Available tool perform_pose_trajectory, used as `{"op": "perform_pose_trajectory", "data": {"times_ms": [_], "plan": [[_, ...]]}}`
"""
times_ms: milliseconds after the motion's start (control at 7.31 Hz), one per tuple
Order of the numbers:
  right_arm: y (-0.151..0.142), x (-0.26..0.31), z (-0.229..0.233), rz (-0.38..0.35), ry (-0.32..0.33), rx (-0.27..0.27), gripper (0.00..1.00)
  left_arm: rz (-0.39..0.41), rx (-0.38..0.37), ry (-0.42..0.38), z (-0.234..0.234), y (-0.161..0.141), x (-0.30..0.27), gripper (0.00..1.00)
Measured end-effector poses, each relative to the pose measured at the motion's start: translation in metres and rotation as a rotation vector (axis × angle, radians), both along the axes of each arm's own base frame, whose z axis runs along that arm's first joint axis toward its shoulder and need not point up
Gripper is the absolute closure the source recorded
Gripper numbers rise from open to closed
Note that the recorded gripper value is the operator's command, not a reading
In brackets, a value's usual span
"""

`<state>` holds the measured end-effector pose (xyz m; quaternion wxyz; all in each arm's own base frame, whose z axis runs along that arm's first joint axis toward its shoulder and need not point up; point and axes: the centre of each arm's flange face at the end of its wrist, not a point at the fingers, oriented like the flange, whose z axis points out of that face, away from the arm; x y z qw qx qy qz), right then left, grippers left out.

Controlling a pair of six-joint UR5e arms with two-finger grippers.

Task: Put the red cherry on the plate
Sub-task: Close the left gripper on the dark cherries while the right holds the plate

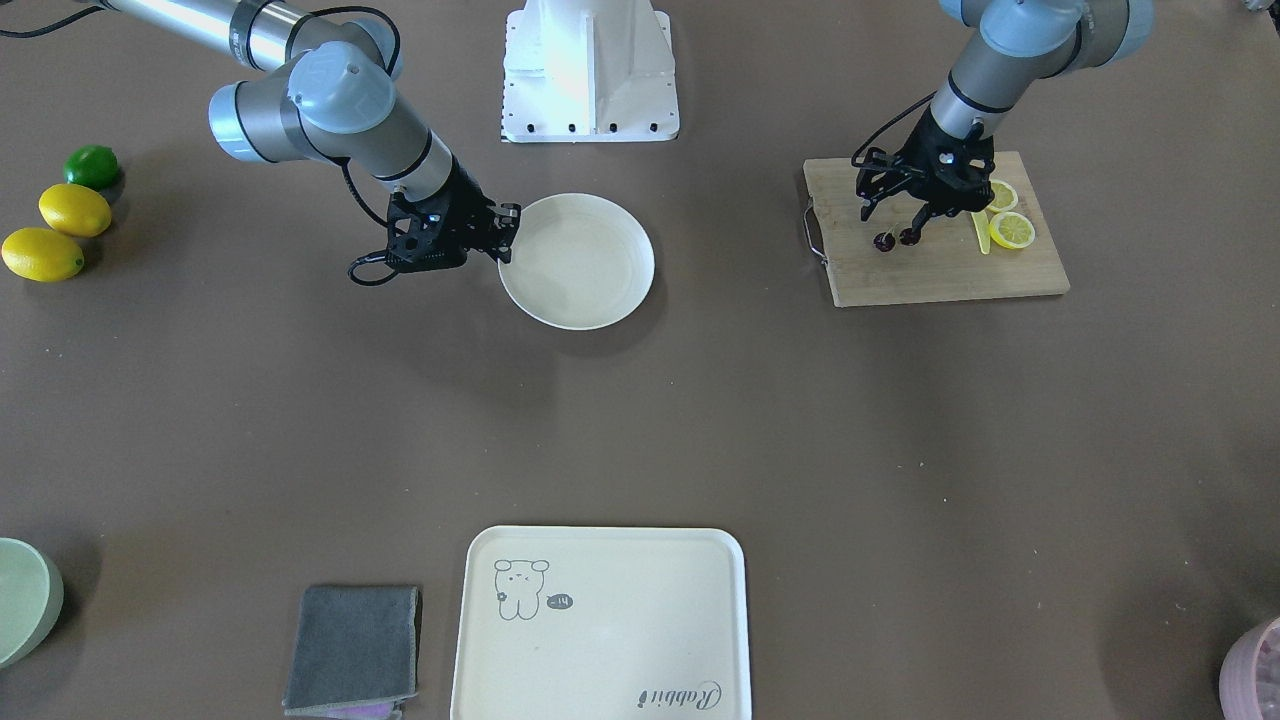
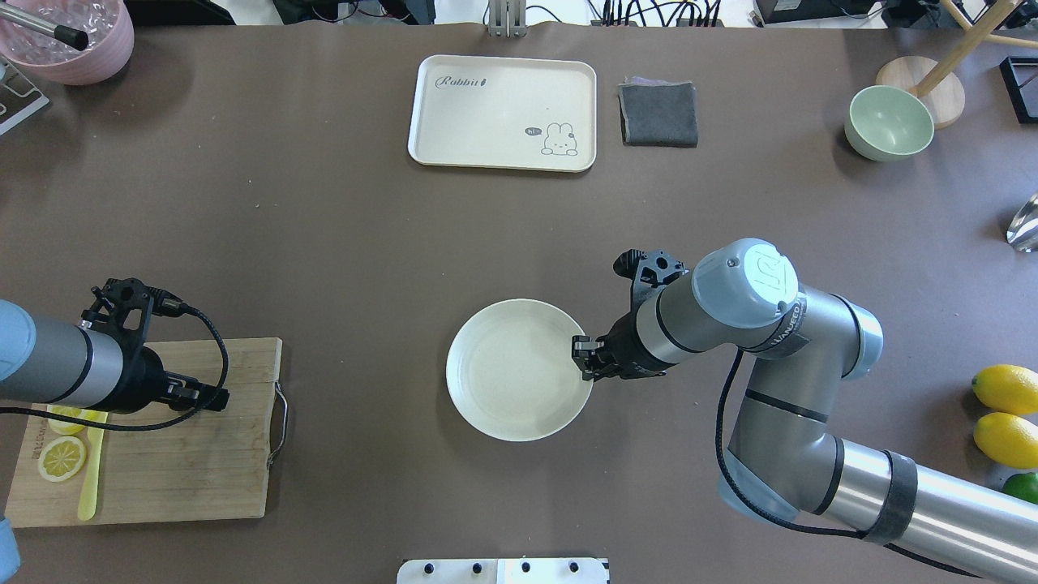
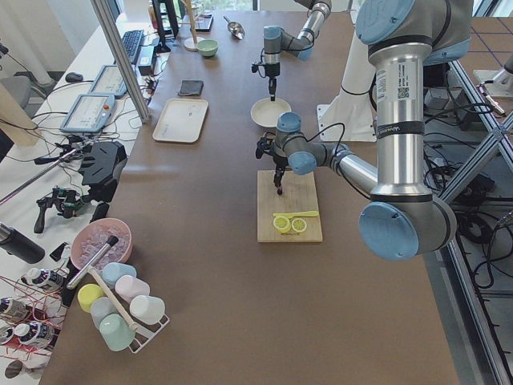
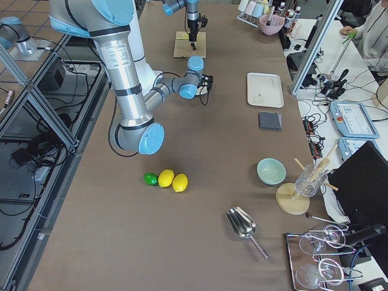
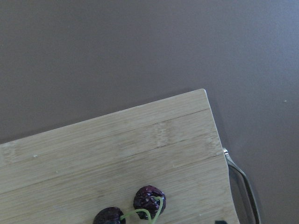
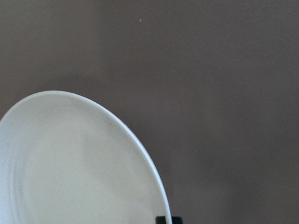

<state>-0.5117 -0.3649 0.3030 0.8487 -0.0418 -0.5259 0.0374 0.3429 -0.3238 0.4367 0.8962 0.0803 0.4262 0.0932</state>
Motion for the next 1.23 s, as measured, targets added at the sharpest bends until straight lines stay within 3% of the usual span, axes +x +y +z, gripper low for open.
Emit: {"op": "perform_pose_trajectory", "data": {"times_ms": [137,410,821,957,1094,1231], "plan": [[0.002,-0.003,0.0,0.0,0.002,0.003,0.01,0.001,-0.002,-0.005,0.003,-0.002,0.003,0.47],[0.003,-0.005,-0.002,0.004,0.001,0.009,0.01,0.002,-0.004,-0.01,0.006,-0.002,0.004,0.62],[0.002,-0.005,-0.003,0.024,0.002,0.009,0.01,0.003,-0.006,-0.013,0.008,-0.001,0.002,0.59],[0.002,-0.006,-0.005,0.034,0.0,-0.01,0.01,0.003,-0.008,-0.016,0.009,0.0,0.0,0.7],[0.002,-0.008,-0.01,0.041,-0.005,-0.022,0.01,0.002,-0.009,-0.017,0.01,0.001,-0.001,1.0],[0.002,-0.009,-0.012,0.043,-0.008,-0.028,0.01,0.002,-0.009,-0.015,0.009,0.001,-0.002,1.0]]}}
